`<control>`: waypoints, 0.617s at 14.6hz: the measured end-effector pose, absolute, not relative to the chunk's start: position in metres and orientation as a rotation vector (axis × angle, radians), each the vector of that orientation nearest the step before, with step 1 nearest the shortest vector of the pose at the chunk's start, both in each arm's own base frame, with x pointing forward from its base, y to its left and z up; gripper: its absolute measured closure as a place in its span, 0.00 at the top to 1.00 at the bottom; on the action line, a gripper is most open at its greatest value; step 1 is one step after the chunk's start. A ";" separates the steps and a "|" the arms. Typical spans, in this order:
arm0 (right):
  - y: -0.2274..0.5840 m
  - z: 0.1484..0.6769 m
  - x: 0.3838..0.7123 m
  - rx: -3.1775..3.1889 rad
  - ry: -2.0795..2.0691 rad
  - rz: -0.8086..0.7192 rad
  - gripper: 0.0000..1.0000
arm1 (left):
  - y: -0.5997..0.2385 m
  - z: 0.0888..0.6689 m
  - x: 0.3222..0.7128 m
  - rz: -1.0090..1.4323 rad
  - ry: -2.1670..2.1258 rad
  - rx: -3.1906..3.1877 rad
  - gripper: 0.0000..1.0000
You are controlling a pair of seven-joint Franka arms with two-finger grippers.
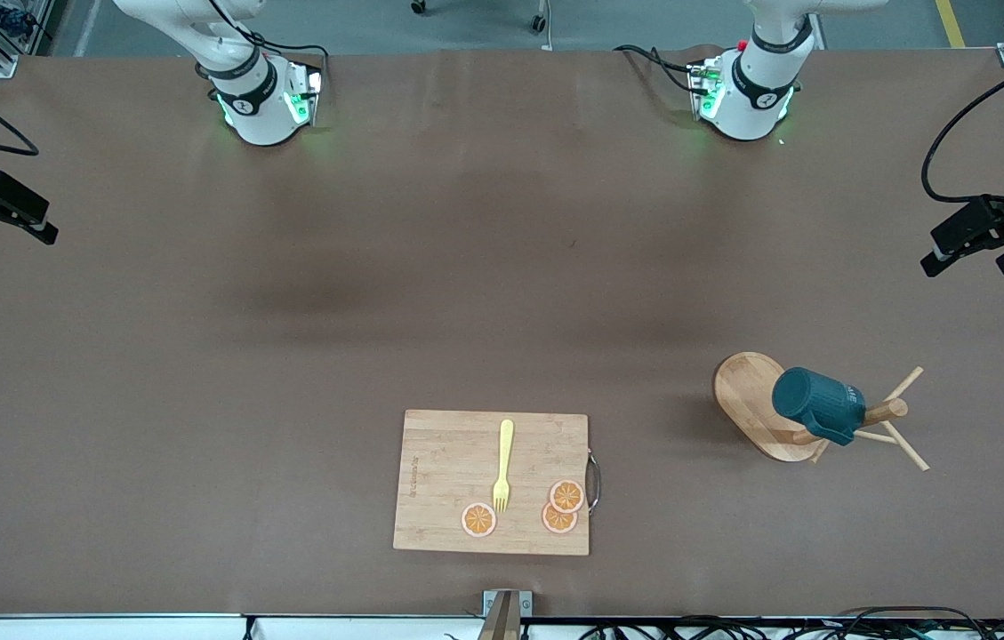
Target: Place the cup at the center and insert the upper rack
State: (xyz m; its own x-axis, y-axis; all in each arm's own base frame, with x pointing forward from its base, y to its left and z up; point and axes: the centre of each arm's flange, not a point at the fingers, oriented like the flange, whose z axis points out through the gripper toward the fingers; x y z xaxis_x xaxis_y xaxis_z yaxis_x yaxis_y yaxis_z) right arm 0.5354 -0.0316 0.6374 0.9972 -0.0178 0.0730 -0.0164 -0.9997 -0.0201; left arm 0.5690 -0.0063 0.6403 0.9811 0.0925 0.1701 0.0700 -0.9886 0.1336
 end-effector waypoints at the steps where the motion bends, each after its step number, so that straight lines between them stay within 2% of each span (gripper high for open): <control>1: -0.032 0.637 0.535 -3.120 0.027 -0.114 1.00 | -0.005 0.640 0.569 0.267 0.127 3.000 1.00; 9: -0.032 0.637 0.535 -3.120 0.027 -0.115 1.00 | -0.004 0.641 0.569 0.269 0.129 3.000 1.00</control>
